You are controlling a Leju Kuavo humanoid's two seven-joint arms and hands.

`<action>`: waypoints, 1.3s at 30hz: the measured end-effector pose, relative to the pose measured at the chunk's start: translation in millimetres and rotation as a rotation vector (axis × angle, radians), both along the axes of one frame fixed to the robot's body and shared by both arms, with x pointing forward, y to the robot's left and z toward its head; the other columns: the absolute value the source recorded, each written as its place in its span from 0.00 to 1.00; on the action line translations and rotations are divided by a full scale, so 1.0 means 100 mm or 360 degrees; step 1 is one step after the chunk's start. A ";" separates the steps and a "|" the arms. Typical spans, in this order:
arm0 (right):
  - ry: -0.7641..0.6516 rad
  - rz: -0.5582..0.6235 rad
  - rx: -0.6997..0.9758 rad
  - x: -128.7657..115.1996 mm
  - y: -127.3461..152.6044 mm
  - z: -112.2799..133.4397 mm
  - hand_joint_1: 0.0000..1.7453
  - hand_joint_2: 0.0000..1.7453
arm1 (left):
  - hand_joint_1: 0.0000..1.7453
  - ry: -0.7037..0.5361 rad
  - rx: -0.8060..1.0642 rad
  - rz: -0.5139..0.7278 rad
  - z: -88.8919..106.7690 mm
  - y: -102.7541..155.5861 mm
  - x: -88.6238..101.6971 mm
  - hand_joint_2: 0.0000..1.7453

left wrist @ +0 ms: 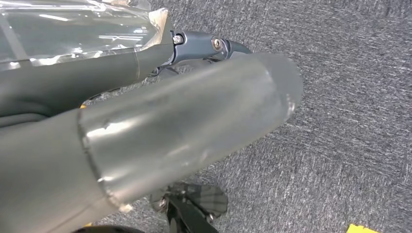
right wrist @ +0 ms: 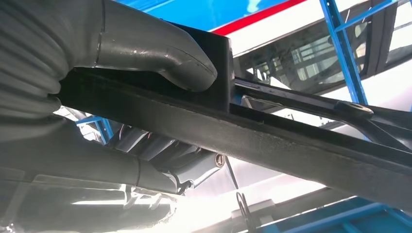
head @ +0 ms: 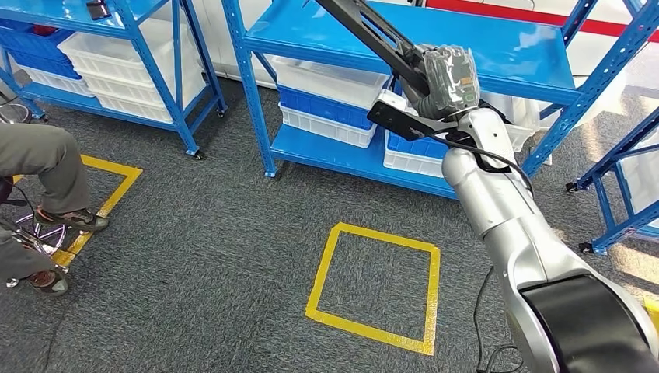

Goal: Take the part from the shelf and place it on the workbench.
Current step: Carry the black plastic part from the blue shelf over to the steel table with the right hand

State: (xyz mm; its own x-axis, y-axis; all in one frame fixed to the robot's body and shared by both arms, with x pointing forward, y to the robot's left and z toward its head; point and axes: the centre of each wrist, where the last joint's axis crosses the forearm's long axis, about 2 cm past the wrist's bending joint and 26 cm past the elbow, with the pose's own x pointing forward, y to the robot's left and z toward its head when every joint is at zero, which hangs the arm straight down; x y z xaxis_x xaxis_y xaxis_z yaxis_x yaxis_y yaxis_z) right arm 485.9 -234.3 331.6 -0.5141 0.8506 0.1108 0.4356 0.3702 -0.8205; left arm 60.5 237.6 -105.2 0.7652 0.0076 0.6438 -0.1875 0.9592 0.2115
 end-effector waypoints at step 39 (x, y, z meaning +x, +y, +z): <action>-0.0022 -0.0061 -0.0016 0.01 -0.09 0.04 1.00 1.00 | 0.00 0.0000 0.0006 -0.0010 0.00 0.02 0.01 0.00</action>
